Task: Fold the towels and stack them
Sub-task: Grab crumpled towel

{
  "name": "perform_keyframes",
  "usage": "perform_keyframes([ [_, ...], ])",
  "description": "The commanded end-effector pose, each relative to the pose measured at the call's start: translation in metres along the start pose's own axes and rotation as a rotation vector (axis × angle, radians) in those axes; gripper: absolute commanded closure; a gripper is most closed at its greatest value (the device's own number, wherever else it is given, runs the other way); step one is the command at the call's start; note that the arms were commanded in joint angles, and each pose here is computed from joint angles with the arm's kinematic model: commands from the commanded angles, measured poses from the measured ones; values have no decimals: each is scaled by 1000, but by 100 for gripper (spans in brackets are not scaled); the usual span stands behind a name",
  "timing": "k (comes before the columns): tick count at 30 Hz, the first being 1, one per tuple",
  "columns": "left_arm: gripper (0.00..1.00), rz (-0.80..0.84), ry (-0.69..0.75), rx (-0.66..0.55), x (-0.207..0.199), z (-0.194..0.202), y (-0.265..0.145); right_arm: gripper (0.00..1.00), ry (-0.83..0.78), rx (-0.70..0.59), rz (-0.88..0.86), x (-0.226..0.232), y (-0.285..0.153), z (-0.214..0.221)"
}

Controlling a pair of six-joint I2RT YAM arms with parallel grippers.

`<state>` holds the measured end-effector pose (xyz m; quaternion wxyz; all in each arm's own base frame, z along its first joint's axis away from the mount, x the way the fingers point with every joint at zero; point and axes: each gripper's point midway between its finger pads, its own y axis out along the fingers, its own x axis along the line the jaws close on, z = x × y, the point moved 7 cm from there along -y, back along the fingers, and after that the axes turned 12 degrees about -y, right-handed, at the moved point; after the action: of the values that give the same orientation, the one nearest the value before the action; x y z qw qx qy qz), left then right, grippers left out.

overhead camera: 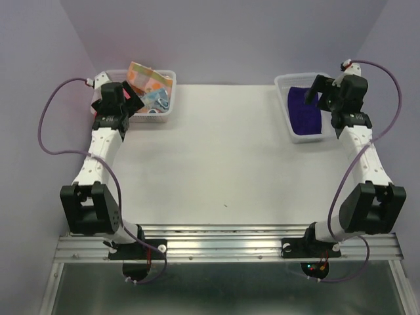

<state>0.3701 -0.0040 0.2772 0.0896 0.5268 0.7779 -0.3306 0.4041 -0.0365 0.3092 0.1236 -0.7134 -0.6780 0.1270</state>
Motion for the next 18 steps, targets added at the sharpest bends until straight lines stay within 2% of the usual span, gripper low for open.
perform_keyframes([
  [1,1,-209,-96,-10,29,-35,35,0,84,-109,-80,11,-11,1],
  [6,1,-313,-161,-13,58,-55,78,0,81,-131,10,3,-33,8],
  [10,1,-287,-168,-6,65,-61,104,0,102,-77,59,1,-42,30],
  [12,1,-271,-189,4,69,-57,118,0,140,-118,108,-3,-52,26],
  [14,1,-265,-223,6,73,-61,127,0,167,-125,102,-1,-56,33],
  [18,3,-221,-246,38,72,-58,152,0,181,-145,-40,16,-63,39],
])
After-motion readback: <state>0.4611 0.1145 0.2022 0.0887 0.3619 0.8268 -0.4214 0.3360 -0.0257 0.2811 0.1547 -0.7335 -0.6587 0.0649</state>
